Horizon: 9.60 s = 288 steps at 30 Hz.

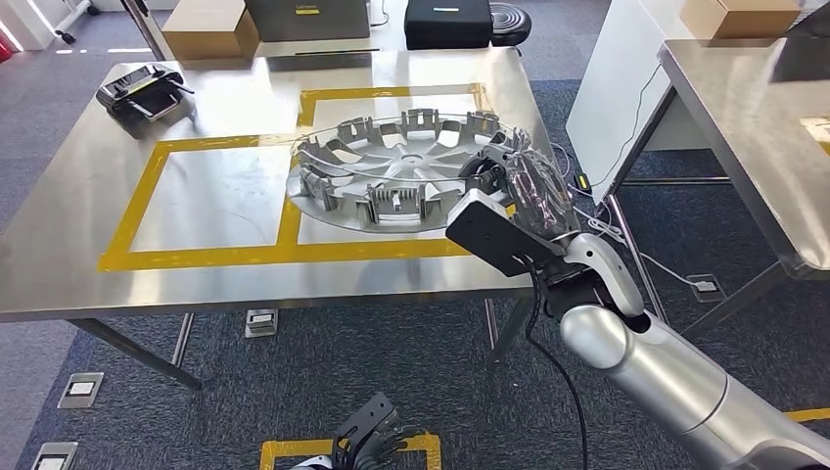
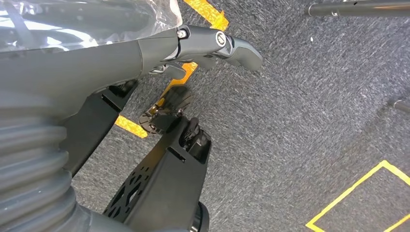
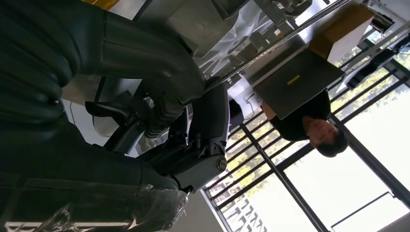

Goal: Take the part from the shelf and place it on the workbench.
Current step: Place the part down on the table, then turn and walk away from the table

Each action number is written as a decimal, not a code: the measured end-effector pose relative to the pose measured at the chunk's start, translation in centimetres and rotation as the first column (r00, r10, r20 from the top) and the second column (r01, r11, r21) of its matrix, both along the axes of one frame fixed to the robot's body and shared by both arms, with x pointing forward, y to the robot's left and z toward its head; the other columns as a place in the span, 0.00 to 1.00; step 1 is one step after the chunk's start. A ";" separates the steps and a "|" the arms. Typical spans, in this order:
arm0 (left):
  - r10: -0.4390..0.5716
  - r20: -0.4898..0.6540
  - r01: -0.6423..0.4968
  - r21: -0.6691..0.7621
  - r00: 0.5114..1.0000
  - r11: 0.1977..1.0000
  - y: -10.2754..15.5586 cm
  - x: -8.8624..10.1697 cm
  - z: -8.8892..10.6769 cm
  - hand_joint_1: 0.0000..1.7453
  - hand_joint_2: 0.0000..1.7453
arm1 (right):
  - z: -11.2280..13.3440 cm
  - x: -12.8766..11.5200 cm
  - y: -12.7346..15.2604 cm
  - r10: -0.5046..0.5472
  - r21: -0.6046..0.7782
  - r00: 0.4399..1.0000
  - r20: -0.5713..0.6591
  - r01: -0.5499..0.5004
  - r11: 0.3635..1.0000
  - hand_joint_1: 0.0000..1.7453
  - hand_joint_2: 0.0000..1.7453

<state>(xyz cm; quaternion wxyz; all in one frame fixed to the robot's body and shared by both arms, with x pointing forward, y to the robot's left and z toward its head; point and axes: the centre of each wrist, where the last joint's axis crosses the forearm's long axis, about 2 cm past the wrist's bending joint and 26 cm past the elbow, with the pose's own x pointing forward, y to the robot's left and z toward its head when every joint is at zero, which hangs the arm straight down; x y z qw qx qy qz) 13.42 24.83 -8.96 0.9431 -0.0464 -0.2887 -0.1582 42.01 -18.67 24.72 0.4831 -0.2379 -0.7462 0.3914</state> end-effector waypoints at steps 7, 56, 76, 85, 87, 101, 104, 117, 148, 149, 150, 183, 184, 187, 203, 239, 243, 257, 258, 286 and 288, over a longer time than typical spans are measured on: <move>-0.008 0.003 0.008 -0.003 1.000 1.000 0.0 0.2 0.1 0.00 1.00 | 0.3 0.2 0.0 -0.003 -0.005 1.000 0.005 0.003 1.000 1.00 1.00; -0.028 0.010 0.028 -0.006 1.000 1.000 -0.2 0.2 0.1 0.00 1.00 | -1.1 0.4 -0.8 -0.024 -0.055 0.999 -0.029 0.022 0.998 1.00 1.00; -0.027 0.010 0.027 -0.004 1.000 1.000 -0.1 0.0 0.0 0.00 1.00 | -2.8 -0.2 -0.9 -0.028 -0.062 0.997 -0.068 0.024 0.998 1.00 1.00; -0.033 0.009 0.033 -0.003 0.999 0.999 -0.1 0.0 0.0 0.00 1.00 | -1.6 0.3 -0.9 -0.027 -0.053 0.999 -0.043 0.025 0.998 1.00 1.00; -0.036 0.010 0.036 -0.003 0.999 0.999 -0.2 0.0 0.0 0.00 1.00 | -1.3 0.4 -0.8 -0.026 -0.052 0.999 -0.036 0.024 0.998 1.00 1.00; -0.045 0.018 0.045 -0.003 0.999 0.999 -0.2 0.3 0.1 0.00 1.00 | -0.4 0.5 0.7 0.015 -0.045 1.000 -0.012 -0.015 0.999 1.00 1.00; -0.046 0.019 0.046 -0.002 0.999 0.999 -0.2 0.4 0.1 0.00 1.00 | -0.5 0.4 1.0 0.027 -0.052 1.000 -0.010 -0.028 0.998 1.00 1.00; -0.058 0.012 0.058 0.006 0.998 0.998 -0.2 0.4 0.1 0.00 1.00 | -1.5 -0.1 3.5 0.093 -0.114 0.996 -0.001 -0.092 0.989 1.00 1.00; -0.082 0.011 0.082 -0.008 0.997 0.997 -1.0 -0.1 0.1 0.00 1.00 | -5.5 -1.1 6.0 0.151 -0.266 0.988 -0.044 -0.157 0.951 1.00 1.00; -0.083 0.010 0.083 -0.009 0.997 0.997 -1.0 -0.1 0.1 0.00 1.00 | -5.7 -1.1 5.9 0.143 -0.266 0.989 -0.047 -0.150 0.952 1.00 1.00; -0.084 0.008 0.084 -0.010 0.996 0.996 -1.0 -0.1 0.1 0.00 1.00 | -5.8 -1.1 5.8 0.136 -0.266 0.989 -0.049 -0.144 0.953 1.00 1.00; -0.071 -0.006 0.071 0.014 0.997 0.997 -0.8 -0.3 0.0 0.00 1.00 | -8.3 -1.0 4.5 0.072 -0.216 0.975 -0.210 -0.118 0.969 1.00 1.00; -0.071 -0.008 0.071 0.014 0.997 0.997 -0.8 -0.4 0.0 0.00 1.00 | -8.3 -1.0 4.5 0.073 -0.218 0.975 -0.212 -0.120 0.969 1.00 1.00; -0.071 -0.010 0.072 0.014 0.997 0.997 -0.8 -0.4 0.0 0.00 1.00 | -8.4 -1.0 4.7 0.075 -0.225 0.974 -0.215 -0.124 0.966 1.00 1.00; -0.072 -0.006 0.072 0.008 0.997 0.997 -0.9 -0.4 0.0 0.00 1.00 | -8.5 -1.1 5.0 0.076 -0.227 0.973 -0.218 -0.126 0.966 1.00 1.00; -0.032 0.008 0.032 -0.007 0.999 0.999 -1.9 -1.1 -0.1 0.00 0.00 | -8.6 -1.1 5.0 0.070 -0.220 0.973 -0.221 -0.119 0.968 0.00 0.00; -0.032 0.008 0.032 -0.006 0.999 0.999 -1.9 -1.1 -0.1 0.00 0.00 | -8.6 -1.1 5.0 0.066 -0.219 0.974 -0.219 -0.115 0.969 0.00 0.00; -0.029 0.003 0.029 -0.002 1.000 1.000 -1.9 -1.1 -0.1 0.00 0.00 | -8.4 -0.9 4.5 0.044 -0.213 0.980 -0.193 -0.086 0.973 0.00 0.00; -0.030 0.003 0.030 -0.003 1.000 1.000 -1.9 -1.1 -0.1 0.00 0.00 | -8.3 -0.9 4.5 0.043 -0.213 0.981 -0.190 -0.084 0.974 0.00 0.00; -0.023 0.009 0.023 -0.014 1.000 1.000 -1.9 -1.3 -0.2 0.00 1.00 | -0.3 -2.8 3.1 0.103 0.017 0.987 0.120 -0.106 0.994 0.00 0.00; -0.022 0.012 0.022 -0.015 1.000 1.000 -1.9 -1.3 -0.2 0.00 1.00 | 0.3 -3.1 3.0 0.106 0.033 0.984 0.145 -0.112 0.993 0.00 0.00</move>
